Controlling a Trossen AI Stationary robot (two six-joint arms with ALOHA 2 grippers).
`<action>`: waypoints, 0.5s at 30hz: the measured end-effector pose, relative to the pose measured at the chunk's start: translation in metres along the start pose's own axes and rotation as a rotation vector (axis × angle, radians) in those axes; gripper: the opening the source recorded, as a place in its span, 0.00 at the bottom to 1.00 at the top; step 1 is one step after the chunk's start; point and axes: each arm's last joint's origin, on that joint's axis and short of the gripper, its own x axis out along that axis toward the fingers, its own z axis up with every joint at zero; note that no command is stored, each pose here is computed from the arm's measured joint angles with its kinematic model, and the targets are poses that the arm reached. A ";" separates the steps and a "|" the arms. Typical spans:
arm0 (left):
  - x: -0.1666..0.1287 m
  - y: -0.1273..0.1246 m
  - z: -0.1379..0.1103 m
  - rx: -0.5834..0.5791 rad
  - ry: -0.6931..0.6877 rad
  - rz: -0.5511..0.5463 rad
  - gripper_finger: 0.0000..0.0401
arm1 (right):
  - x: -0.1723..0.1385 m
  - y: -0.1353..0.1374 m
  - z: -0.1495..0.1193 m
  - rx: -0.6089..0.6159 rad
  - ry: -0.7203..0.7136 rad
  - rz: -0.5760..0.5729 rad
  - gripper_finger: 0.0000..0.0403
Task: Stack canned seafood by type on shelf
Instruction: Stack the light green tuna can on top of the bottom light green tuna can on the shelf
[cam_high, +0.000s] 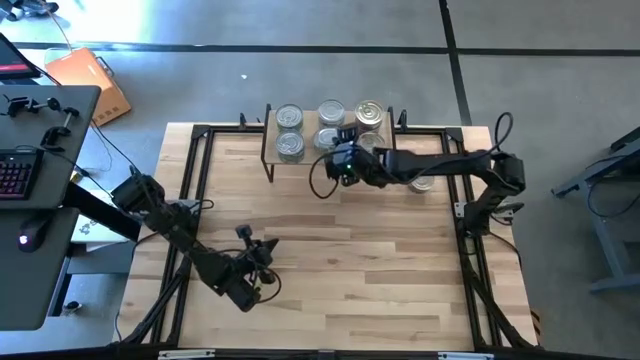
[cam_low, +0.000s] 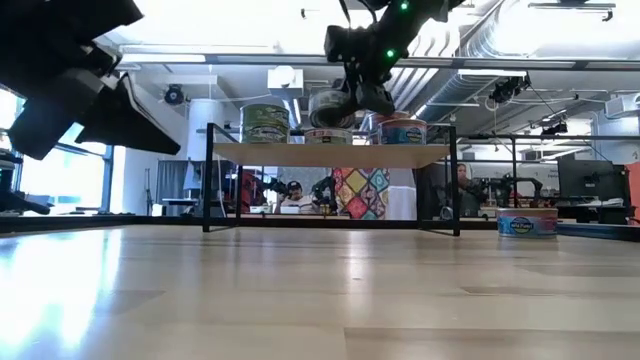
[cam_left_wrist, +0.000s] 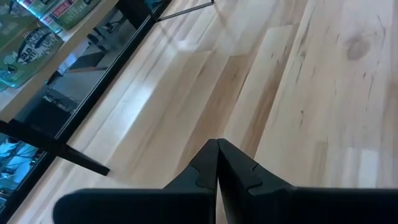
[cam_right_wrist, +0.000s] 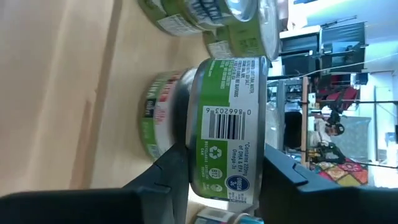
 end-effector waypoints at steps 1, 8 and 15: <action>-0.001 0.000 -0.001 -0.001 -0.001 -0.002 0.00 | 0.001 0.001 0.000 0.005 0.002 0.004 0.30; -0.002 -0.001 -0.001 -0.012 -0.012 -0.002 0.00 | 0.000 0.000 0.002 0.019 -0.022 -0.001 0.50; -0.002 -0.001 -0.001 -0.013 -0.013 -0.002 0.00 | 0.000 0.000 0.002 0.011 -0.023 -0.001 0.52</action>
